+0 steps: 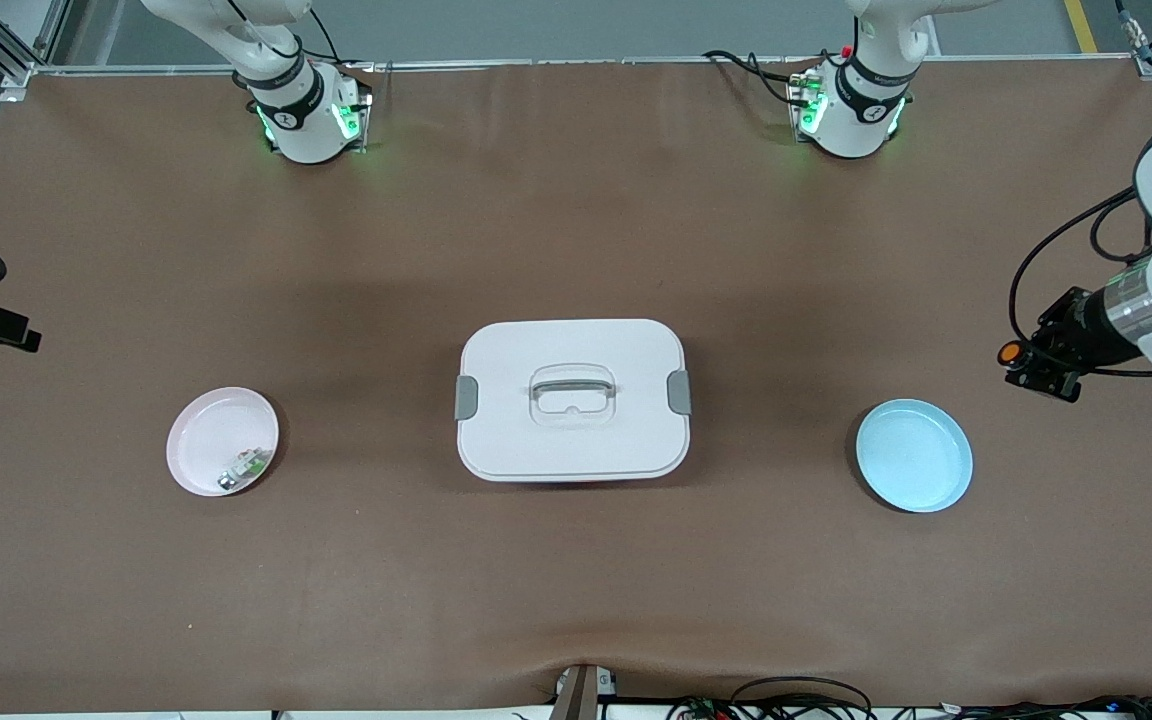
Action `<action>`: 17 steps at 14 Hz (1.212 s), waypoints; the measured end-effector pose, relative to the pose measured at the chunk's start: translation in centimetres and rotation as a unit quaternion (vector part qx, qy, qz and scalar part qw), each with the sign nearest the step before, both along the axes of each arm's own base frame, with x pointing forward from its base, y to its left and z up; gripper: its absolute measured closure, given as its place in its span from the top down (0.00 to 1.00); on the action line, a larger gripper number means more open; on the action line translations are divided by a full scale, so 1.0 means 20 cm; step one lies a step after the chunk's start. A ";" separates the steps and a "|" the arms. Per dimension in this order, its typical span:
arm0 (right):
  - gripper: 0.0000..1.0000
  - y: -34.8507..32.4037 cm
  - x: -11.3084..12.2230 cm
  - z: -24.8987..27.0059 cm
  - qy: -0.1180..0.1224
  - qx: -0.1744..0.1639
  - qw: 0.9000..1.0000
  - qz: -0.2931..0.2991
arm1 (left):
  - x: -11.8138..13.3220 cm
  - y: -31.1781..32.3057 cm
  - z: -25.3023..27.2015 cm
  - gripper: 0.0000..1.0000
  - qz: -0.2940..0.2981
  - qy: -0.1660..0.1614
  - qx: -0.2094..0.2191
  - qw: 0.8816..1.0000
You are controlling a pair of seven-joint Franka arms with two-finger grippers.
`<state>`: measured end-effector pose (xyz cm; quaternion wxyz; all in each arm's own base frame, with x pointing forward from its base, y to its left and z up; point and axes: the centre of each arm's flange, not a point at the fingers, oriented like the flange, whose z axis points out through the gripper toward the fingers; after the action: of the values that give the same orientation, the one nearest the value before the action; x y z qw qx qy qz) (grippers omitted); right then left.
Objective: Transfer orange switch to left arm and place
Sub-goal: 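Carry the orange switch with the left gripper over the blue plate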
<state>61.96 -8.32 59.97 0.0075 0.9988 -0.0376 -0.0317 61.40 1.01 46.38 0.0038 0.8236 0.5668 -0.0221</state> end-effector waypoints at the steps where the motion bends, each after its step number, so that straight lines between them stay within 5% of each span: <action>1: 1.00 0.00 0.00 0.01 -0.002 0.000 1.000 0.004 | 0.02 0.00 -0.05 0.35 0.017 0.003 0.006 1.000; 6: 1.00 0.01 -0.04 0.05 0.014 -0.014 0.994 0.103 | 0.09 -0.01 -0.32 0.35 0.076 -0.006 0.033 0.997; 12: 1.00 0.01 -0.08 0.03 0.049 -0.006 0.993 0.112 | 0.15 -0.03 -0.57 0.35 0.117 -0.010 0.042 0.992; 17: 1.00 0.02 -0.17 0.15 0.052 -0.003 0.993 0.110 | 0.15 -0.04 -0.83 0.35 0.134 -0.012 0.036 0.990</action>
<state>58.50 -7.92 63.01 0.0155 0.9938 0.0732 -0.0823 64.38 0.17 29.85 -0.0164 0.7399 0.6725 0.0093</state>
